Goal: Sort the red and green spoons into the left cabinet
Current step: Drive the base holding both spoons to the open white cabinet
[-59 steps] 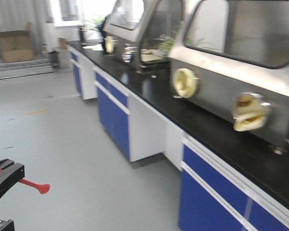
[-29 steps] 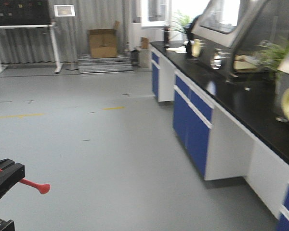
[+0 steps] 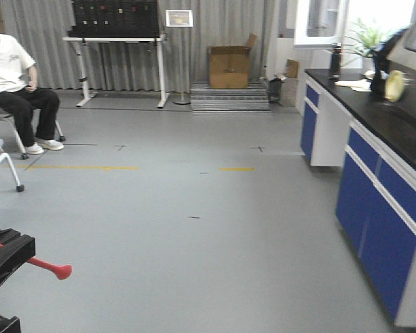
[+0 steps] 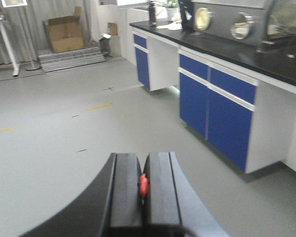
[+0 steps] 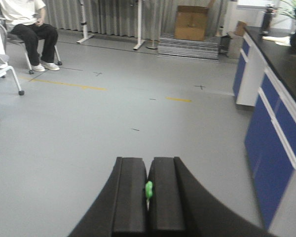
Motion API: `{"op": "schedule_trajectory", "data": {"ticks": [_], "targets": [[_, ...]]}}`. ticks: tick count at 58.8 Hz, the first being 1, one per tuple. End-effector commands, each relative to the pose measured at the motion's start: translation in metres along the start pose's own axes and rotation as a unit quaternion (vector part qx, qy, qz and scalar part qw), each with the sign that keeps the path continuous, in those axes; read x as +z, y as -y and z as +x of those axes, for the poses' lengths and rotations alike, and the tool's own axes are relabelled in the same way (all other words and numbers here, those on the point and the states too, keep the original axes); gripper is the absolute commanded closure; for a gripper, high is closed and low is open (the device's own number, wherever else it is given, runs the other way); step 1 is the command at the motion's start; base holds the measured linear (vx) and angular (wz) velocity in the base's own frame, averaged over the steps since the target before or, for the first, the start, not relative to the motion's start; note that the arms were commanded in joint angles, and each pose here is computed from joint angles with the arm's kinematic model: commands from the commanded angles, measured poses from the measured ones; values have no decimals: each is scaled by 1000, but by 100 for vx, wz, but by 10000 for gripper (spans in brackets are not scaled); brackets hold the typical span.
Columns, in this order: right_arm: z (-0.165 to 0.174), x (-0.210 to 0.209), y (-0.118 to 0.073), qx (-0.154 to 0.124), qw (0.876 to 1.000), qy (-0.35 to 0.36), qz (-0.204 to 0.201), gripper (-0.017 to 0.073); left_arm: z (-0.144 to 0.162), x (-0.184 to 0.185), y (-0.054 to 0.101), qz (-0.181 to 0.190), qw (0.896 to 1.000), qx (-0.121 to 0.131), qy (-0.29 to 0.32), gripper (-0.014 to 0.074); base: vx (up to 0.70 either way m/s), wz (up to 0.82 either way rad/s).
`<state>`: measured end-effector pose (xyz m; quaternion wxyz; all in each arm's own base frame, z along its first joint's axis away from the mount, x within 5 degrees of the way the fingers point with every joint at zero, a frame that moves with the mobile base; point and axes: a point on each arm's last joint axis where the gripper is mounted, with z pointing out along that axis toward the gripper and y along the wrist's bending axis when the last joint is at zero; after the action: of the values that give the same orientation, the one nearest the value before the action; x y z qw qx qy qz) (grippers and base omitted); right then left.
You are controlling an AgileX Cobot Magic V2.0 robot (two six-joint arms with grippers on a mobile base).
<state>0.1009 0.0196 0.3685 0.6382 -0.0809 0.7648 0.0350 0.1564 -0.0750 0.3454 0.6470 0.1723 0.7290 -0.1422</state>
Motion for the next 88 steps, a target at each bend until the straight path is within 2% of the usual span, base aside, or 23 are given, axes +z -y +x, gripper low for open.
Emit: {"op": "schedule_trajectory", "data": {"ticks": [1, 88], "targets": [[-16, -4, -1, -11, 999, 46, -11, 561, -19, -3, 0, 0, 998, -8, 61, 594, 53, 33], [-16, -4, -1, -11, 999, 46, -11, 561, -19, -3, 0, 0, 998, -8, 60, 594, 61, 8]]}}
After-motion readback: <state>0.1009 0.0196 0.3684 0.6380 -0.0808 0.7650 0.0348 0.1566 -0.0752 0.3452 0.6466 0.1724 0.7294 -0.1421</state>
